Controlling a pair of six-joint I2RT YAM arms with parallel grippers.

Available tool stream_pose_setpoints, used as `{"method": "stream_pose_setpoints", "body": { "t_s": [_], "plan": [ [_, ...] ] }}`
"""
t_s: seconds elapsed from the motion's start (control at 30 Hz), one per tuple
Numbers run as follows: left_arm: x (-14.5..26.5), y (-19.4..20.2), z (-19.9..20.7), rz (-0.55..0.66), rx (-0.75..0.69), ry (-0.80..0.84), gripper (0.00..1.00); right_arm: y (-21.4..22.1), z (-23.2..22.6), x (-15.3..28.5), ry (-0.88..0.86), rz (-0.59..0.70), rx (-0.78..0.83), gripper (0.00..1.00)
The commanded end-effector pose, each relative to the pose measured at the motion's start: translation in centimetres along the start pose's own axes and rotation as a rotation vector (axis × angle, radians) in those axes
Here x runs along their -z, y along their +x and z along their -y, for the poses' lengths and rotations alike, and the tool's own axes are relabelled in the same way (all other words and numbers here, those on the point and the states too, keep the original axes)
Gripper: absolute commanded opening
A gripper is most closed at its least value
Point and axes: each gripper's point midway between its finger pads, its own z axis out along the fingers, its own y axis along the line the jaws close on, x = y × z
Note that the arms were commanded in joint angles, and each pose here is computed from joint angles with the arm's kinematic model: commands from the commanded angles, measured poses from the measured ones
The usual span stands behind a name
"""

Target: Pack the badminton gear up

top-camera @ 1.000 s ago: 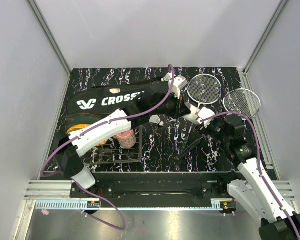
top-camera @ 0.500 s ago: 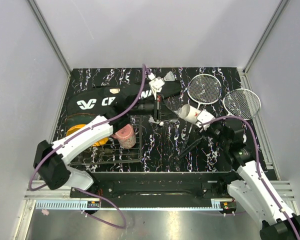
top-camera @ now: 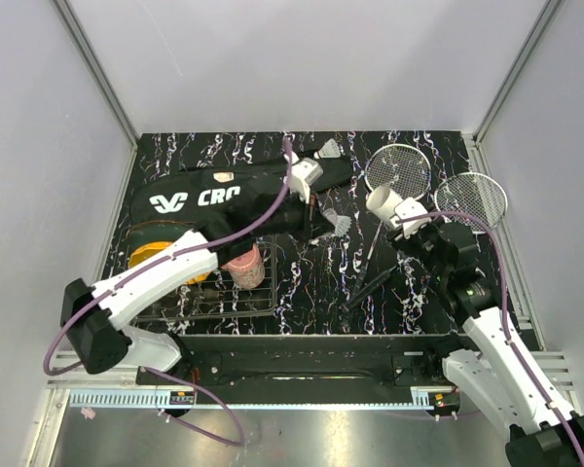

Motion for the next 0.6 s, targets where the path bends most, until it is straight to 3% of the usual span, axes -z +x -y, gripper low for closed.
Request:
{"method": "stream_pose_setpoints", "body": {
  "t_s": [0.0,0.17,0.27,0.4,0.5,0.53,0.57],
  "plan": [
    [-1.9,5.0,-5.3,-0.092,-0.045,-0.306,0.00,-2.8,4.6,1.8,0.210,0.036,-0.127,0.24],
    [-5.7,11.2,-6.6,-0.223,-0.039,-0.387,0.00,-3.0,4.5,2.7,0.226,0.068,-0.181,0.25],
    [-7.0,14.2,-7.9,-0.289,-0.018,-0.425,0.10,-3.2,4.7,3.2,0.239,0.079,-0.174,0.25],
    [-7.6,16.0,-9.0,-0.281,-0.048,-0.505,0.20,-3.3,5.0,3.6,0.254,0.087,-0.159,0.25],
    [-8.0,17.5,-9.5,-0.310,-0.046,-0.529,0.33,-3.7,4.8,3.7,0.244,0.103,-0.162,0.25],
    [-8.0,17.5,-9.5,-0.312,-0.042,-0.530,0.46,-3.8,4.9,3.7,0.244,0.107,-0.163,0.25],
    [-8.1,17.6,-9.3,-0.319,-0.041,-0.520,0.51,-3.8,4.9,3.7,0.245,0.110,-0.169,0.25]
  ]
}}
